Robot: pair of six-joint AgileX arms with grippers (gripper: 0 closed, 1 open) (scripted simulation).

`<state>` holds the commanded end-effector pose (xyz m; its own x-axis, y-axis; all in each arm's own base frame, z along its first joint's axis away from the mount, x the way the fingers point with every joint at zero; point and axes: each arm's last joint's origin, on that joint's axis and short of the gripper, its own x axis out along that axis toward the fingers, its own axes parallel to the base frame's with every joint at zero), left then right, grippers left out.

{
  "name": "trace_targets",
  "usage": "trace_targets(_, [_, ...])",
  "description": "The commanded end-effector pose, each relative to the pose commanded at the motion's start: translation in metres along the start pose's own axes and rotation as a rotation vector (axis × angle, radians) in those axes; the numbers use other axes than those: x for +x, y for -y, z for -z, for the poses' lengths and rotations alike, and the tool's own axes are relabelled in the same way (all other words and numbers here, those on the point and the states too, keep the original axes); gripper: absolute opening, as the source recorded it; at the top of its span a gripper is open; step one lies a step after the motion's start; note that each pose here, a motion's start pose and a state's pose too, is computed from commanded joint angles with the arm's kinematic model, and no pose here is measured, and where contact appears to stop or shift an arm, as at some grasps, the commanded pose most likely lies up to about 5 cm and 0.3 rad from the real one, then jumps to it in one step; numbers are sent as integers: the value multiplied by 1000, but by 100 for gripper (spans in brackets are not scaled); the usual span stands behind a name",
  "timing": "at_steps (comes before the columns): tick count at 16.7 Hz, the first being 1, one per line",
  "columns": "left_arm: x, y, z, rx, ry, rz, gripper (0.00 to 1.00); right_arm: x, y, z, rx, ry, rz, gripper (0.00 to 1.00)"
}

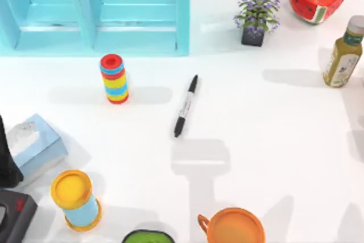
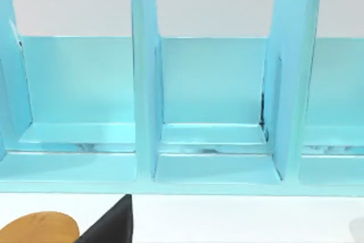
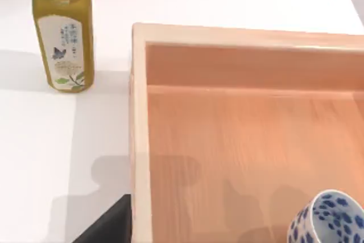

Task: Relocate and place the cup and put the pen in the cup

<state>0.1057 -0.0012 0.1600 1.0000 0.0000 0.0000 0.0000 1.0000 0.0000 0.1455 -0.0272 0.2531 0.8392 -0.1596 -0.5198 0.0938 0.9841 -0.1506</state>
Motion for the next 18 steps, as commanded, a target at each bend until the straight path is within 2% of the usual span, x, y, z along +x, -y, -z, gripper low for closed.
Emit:
trace_targets(5, [0, 0, 0, 0, 0, 0, 100, 49, 39, -62, -37, -438, -8, 100])
trace_targets(10, [0, 0, 0, 0, 0, 0, 100, 119, 86, -86, -30, -793, -89, 100])
trace_targets(14, [0, 0, 0, 0, 0, 0, 100, 159, 113, -82, -11, -967, -161, 100])
trace_targets(18, [0, 0, 0, 0, 0, 0, 100, 170, 120, -79, -5, -1015, -185, 100])
